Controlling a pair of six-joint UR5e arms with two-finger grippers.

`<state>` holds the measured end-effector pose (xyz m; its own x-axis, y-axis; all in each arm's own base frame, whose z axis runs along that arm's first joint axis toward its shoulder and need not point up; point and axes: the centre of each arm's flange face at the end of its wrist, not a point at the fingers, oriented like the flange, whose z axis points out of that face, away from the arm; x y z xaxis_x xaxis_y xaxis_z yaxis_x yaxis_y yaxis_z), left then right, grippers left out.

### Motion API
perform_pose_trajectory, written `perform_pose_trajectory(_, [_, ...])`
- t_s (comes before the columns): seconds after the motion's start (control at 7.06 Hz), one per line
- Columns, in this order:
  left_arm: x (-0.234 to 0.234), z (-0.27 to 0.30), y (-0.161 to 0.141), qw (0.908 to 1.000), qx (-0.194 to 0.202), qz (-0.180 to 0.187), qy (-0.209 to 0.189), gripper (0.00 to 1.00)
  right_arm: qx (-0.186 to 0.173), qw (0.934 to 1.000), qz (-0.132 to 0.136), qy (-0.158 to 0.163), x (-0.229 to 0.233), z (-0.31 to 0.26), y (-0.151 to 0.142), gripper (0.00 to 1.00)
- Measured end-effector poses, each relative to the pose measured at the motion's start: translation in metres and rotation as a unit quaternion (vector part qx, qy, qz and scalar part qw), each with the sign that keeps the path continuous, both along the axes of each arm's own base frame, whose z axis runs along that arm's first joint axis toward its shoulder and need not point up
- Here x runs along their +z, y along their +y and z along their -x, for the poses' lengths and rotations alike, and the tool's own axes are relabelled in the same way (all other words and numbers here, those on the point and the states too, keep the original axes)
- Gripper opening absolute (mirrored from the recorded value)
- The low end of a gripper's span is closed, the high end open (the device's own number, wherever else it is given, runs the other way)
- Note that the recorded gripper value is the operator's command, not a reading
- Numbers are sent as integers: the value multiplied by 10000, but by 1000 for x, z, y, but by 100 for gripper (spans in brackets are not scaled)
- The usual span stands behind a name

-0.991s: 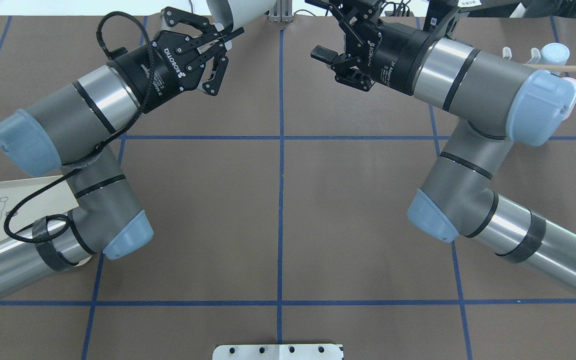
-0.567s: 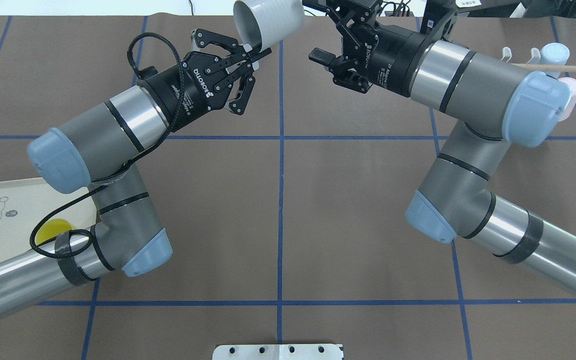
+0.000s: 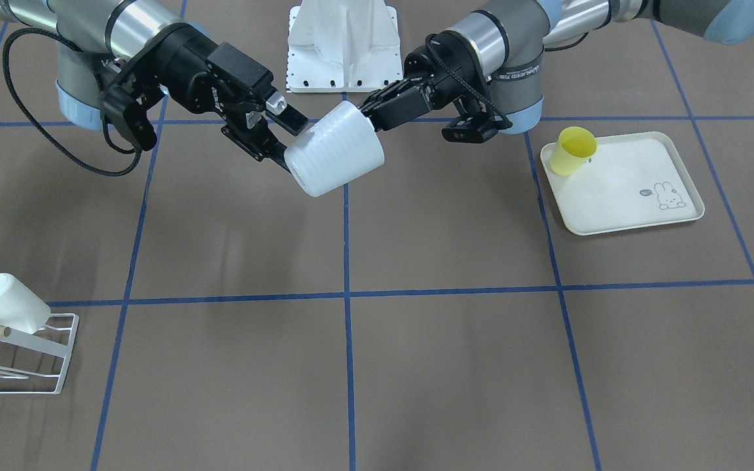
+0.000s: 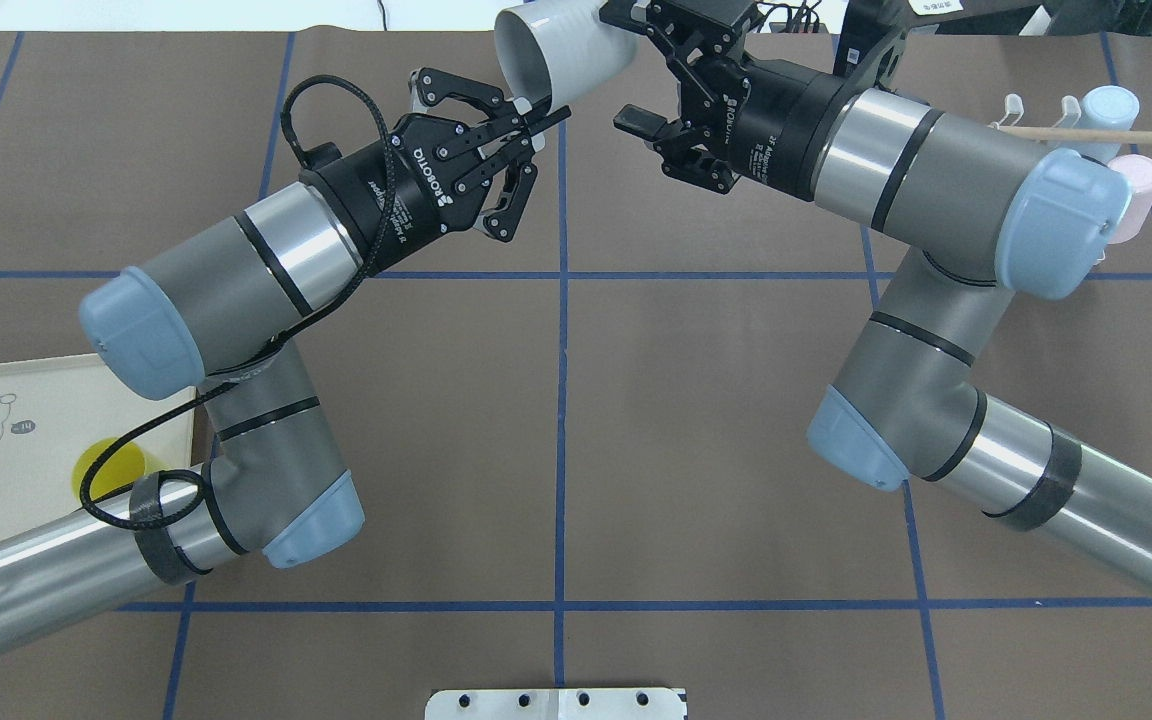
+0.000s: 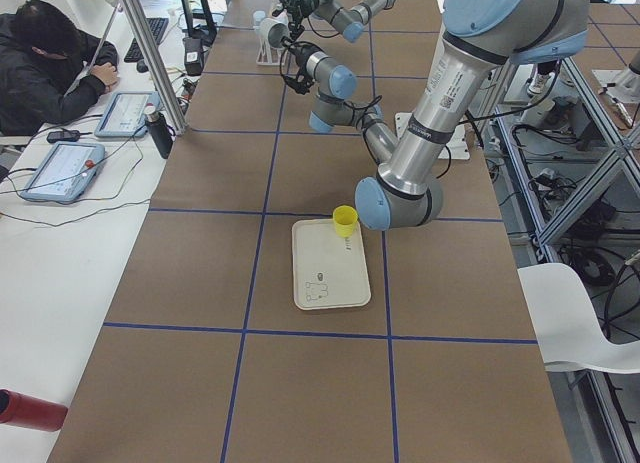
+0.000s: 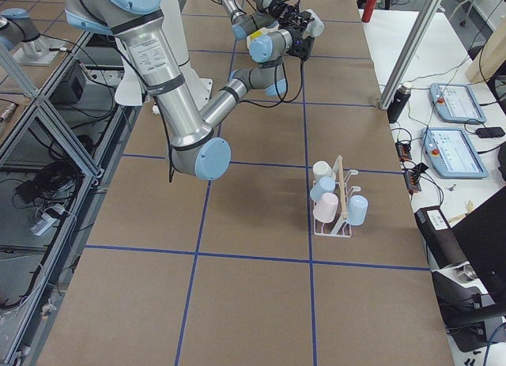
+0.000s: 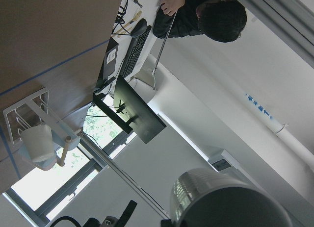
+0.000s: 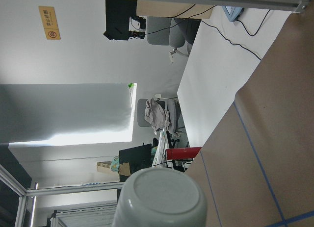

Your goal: Transfer IKEA cup to right arm and place on rack

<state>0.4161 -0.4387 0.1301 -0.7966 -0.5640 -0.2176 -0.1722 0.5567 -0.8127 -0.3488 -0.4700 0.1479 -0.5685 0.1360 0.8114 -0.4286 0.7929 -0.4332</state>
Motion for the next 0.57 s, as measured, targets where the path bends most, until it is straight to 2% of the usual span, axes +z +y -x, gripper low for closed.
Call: perform_pose_trajectory(0.57, [-5, -16, 16, 9999, 71, 53, 74, 0, -7, 10000, -5, -16, -2, 0, 0, 99])
